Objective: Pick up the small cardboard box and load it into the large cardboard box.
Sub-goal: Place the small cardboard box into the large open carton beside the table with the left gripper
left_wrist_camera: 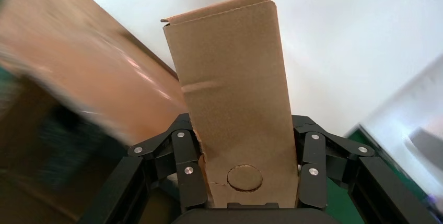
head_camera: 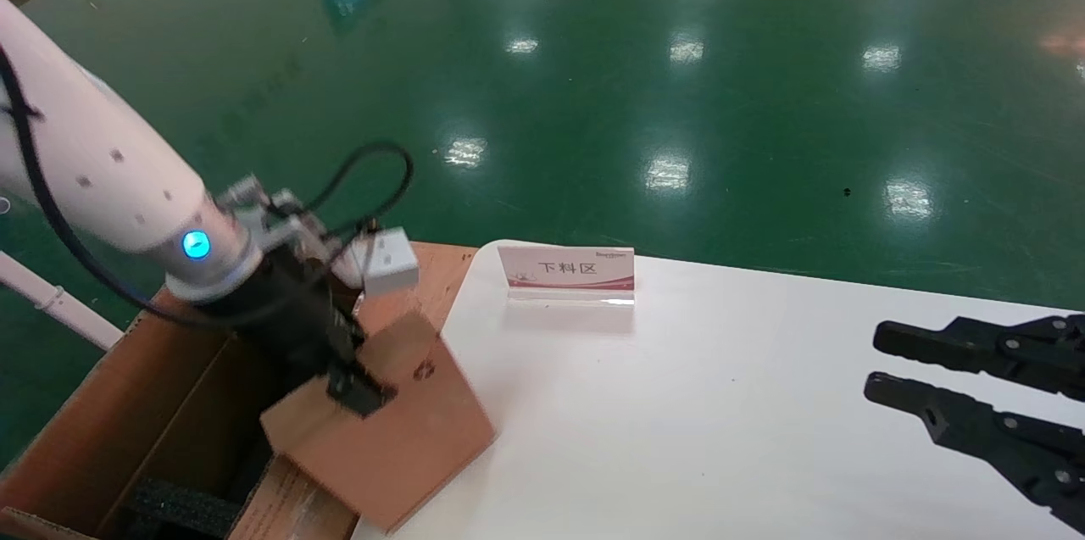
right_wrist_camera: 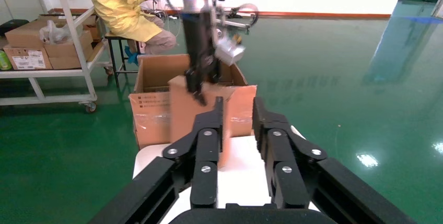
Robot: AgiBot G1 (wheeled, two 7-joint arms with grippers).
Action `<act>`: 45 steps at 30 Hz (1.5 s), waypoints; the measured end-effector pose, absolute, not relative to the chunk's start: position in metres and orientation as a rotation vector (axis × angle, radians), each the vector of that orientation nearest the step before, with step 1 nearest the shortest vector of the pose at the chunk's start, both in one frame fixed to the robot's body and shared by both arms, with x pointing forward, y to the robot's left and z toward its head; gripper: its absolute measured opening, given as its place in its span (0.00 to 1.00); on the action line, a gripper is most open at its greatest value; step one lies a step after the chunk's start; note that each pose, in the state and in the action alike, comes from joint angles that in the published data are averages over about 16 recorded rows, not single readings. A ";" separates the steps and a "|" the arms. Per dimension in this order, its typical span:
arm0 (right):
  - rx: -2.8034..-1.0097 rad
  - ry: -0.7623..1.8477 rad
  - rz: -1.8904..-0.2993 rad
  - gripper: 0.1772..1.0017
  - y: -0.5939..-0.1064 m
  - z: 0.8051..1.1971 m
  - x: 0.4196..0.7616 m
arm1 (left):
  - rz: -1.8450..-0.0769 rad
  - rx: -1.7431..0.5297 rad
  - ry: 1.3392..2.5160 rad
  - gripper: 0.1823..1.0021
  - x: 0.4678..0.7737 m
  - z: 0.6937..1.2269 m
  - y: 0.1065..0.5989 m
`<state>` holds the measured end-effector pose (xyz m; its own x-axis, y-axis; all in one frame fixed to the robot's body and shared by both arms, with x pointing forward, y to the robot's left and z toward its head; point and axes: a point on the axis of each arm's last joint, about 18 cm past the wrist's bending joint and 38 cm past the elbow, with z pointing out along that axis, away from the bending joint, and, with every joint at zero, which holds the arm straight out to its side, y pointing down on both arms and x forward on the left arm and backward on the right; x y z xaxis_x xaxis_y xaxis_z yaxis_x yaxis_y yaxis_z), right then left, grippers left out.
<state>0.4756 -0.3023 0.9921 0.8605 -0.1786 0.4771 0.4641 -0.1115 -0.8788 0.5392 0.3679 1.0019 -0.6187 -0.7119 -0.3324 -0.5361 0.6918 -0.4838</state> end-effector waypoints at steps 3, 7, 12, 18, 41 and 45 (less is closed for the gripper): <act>-1.595 -0.229 -0.552 0.22 -0.302 0.992 0.476 | -0.514 -0.952 2.356 0.29 0.537 1.022 0.369; -1.595 -0.229 -0.552 0.15 -0.302 0.992 0.476 | -0.580 -0.937 2.287 0.26 0.530 1.055 0.372; -1.595 -0.229 -0.552 0.08 -0.302 0.992 0.476 | -0.640 -0.919 2.192 0.25 0.517 1.098 0.382; -1.595 -0.229 -0.552 0.03 -0.302 0.992 0.476 | -0.630 -0.913 2.100 0.24 0.501 1.135 0.402; -1.595 -0.229 -0.552 0.02 -0.302 0.992 0.476 | -0.366 -1.177 2.037 0.24 0.457 1.146 0.484; -1.595 -0.229 -0.552 0.03 -0.302 0.992 0.476 | -0.329 -1.250 2.059 0.24 0.458 1.130 0.494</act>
